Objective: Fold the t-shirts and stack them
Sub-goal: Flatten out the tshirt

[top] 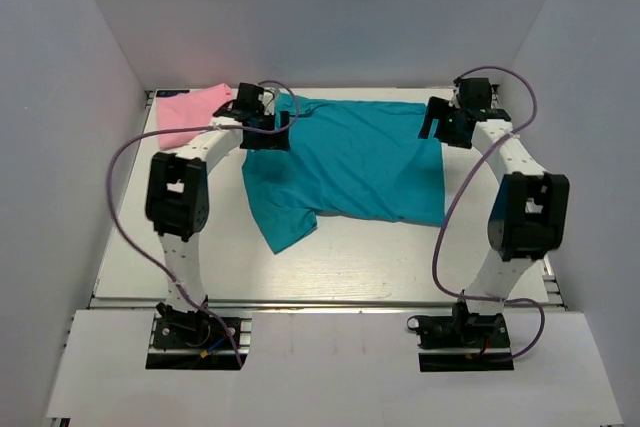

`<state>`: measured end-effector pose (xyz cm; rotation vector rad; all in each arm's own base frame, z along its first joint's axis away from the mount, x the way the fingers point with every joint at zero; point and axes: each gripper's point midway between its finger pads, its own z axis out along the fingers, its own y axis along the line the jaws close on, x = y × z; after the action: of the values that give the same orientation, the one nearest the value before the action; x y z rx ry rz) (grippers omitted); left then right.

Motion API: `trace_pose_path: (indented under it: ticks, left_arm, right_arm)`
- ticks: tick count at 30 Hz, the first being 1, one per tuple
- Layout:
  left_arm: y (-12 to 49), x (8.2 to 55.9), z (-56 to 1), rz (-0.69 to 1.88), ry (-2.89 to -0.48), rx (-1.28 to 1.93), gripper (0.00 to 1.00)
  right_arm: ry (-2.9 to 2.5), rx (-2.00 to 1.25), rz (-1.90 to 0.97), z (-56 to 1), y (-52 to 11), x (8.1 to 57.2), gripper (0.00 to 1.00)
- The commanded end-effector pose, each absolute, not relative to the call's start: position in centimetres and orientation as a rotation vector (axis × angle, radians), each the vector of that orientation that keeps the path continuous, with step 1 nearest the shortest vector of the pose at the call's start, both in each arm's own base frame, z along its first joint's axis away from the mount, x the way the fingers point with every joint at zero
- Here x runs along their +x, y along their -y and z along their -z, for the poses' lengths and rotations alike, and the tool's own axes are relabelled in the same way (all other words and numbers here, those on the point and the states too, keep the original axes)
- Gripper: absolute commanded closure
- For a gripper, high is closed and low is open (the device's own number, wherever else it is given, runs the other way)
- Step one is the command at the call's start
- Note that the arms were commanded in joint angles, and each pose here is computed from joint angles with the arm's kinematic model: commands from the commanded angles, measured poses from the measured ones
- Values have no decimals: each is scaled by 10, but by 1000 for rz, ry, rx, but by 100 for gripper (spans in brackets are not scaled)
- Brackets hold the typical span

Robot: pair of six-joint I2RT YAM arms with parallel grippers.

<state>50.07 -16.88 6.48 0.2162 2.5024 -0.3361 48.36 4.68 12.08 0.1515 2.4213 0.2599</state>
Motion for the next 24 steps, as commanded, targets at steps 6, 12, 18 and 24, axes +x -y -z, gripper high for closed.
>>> trace_pose_path:
  ticks: [6,12,18,24]
  left_arm:
    - [148,383,-146,423,-2382,4,0]
    - [150,290,-104,517,-2541,-24,0]
    - [176,241,-69,627,-2665,87,3]
    - [166,225,-42,447,-2784,136,12]
  right_arm:
    - [-2580,388,-257,-102,-39,339,10]
    - [-2662,451,-290,-84,-44,270,10]
    - [-2716,485,-215,-56,-35,230,10]
    - [-2635,489,-248,-53,-38,247,11]
